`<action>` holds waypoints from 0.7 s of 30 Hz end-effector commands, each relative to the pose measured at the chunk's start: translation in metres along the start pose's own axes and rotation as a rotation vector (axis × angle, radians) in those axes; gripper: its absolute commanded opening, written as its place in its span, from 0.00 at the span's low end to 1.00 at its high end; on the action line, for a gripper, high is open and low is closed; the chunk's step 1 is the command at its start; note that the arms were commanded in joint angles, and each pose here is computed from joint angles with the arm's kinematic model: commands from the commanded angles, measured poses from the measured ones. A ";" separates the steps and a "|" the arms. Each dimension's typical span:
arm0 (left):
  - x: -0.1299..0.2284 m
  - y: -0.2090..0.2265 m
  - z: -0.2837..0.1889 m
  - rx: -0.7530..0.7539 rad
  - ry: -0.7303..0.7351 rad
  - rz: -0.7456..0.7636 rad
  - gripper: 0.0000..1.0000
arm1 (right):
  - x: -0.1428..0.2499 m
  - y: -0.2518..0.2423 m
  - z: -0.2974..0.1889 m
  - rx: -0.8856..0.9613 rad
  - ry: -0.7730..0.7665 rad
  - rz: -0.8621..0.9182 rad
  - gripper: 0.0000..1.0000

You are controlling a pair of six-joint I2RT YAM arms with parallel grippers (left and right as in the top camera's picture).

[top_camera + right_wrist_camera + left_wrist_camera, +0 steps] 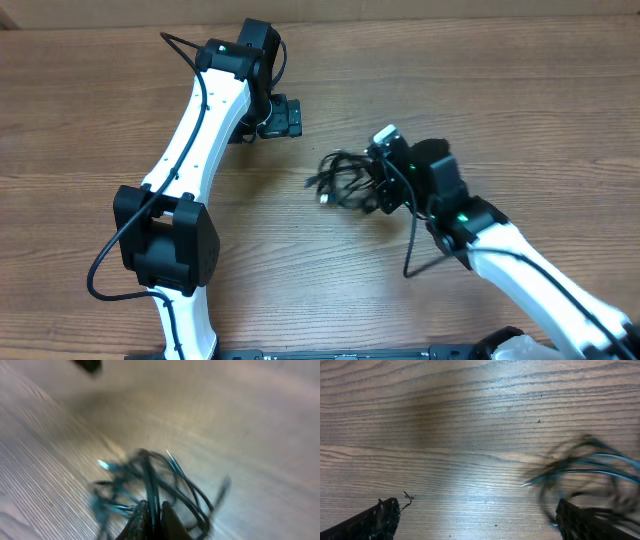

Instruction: Untangle cables

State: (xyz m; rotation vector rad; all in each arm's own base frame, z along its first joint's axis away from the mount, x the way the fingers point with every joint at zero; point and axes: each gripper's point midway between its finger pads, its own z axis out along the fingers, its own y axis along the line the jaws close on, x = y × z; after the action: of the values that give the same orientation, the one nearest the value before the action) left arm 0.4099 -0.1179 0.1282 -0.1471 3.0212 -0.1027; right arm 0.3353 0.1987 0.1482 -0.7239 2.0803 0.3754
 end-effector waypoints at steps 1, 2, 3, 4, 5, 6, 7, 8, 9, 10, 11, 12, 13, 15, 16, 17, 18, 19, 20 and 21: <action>-0.006 -0.001 -0.014 0.006 -0.044 -0.013 1.00 | -0.038 0.000 -0.035 0.030 -0.136 -0.016 0.06; -0.006 -0.001 -0.014 0.006 -0.044 -0.013 1.00 | -0.047 0.001 -0.045 0.035 -0.171 -0.021 0.06; -0.006 -0.001 -0.014 0.006 -0.044 -0.013 1.00 | -0.055 0.001 -0.056 0.039 -0.207 -0.027 0.06; -0.006 -0.001 -0.014 0.006 -0.044 -0.013 1.00 | -0.061 0.002 -0.064 0.042 -0.234 -0.032 0.06; -0.006 -0.001 -0.014 0.006 -0.044 -0.013 1.00 | -0.071 0.003 -0.077 0.046 -0.278 -0.035 0.06; -0.006 -0.001 -0.014 0.006 -0.044 -0.013 1.00 | -0.075 0.004 -0.084 0.049 -0.298 -0.038 0.06; -0.006 -0.001 -0.014 0.006 -0.044 -0.013 1.00 | -0.079 0.004 -0.091 0.051 -0.319 -0.040 0.06; -0.006 -0.001 -0.014 0.006 -0.044 -0.013 0.99 | -0.082 0.005 -0.096 0.052 -0.334 -0.040 0.06; -0.006 -0.001 -0.014 0.006 -0.044 -0.013 1.00 | -0.085 0.005 -0.100 0.053 -0.347 -0.039 0.06; -0.006 -0.001 -0.014 0.006 -0.044 -0.013 1.00 | -0.086 0.006 -0.103 0.053 -0.356 -0.032 0.05; -0.006 -0.001 -0.014 0.006 -0.044 -0.013 1.00 | -0.087 0.006 -0.105 0.052 -0.361 -0.025 0.05; -0.006 -0.001 -0.014 0.006 -0.044 -0.013 1.00 | -0.088 0.006 -0.106 0.051 -0.365 -0.023 0.05; -0.006 -0.001 -0.014 0.006 -0.044 -0.013 1.00 | -0.087 0.006 -0.106 0.051 -0.364 -0.023 0.05; -0.006 -0.001 -0.014 0.006 -0.044 -0.013 1.00 | -0.085 0.006 -0.104 0.050 -0.350 -0.021 0.05; -0.006 -0.001 -0.014 0.006 -0.044 -0.013 0.99 | -0.082 0.006 -0.102 0.049 -0.337 -0.019 0.05; -0.006 -0.001 -0.014 0.006 -0.044 -0.013 0.99 | -0.078 0.005 -0.100 0.054 -0.321 -0.015 0.05; -0.006 -0.001 -0.014 0.006 -0.044 -0.013 1.00 | -0.071 0.001 -0.096 0.076 -0.290 -0.007 0.05; -0.006 -0.001 -0.014 0.006 -0.044 -0.013 1.00 | -0.063 -0.004 -0.091 0.102 -0.253 0.002 0.05; -0.006 -0.001 -0.014 0.006 -0.044 -0.013 1.00 | -0.055 -0.009 -0.087 0.125 -0.217 0.009 0.05; -0.006 -0.001 -0.014 0.006 -0.044 -0.013 1.00 | -0.042 -0.015 -0.079 0.159 -0.158 0.020 0.06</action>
State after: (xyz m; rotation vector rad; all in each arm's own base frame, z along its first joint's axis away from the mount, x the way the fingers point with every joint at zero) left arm 0.4105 -0.1181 0.1282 -0.1470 3.0186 -0.1039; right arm 0.3029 0.1738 0.2507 -0.6086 1.8474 0.3648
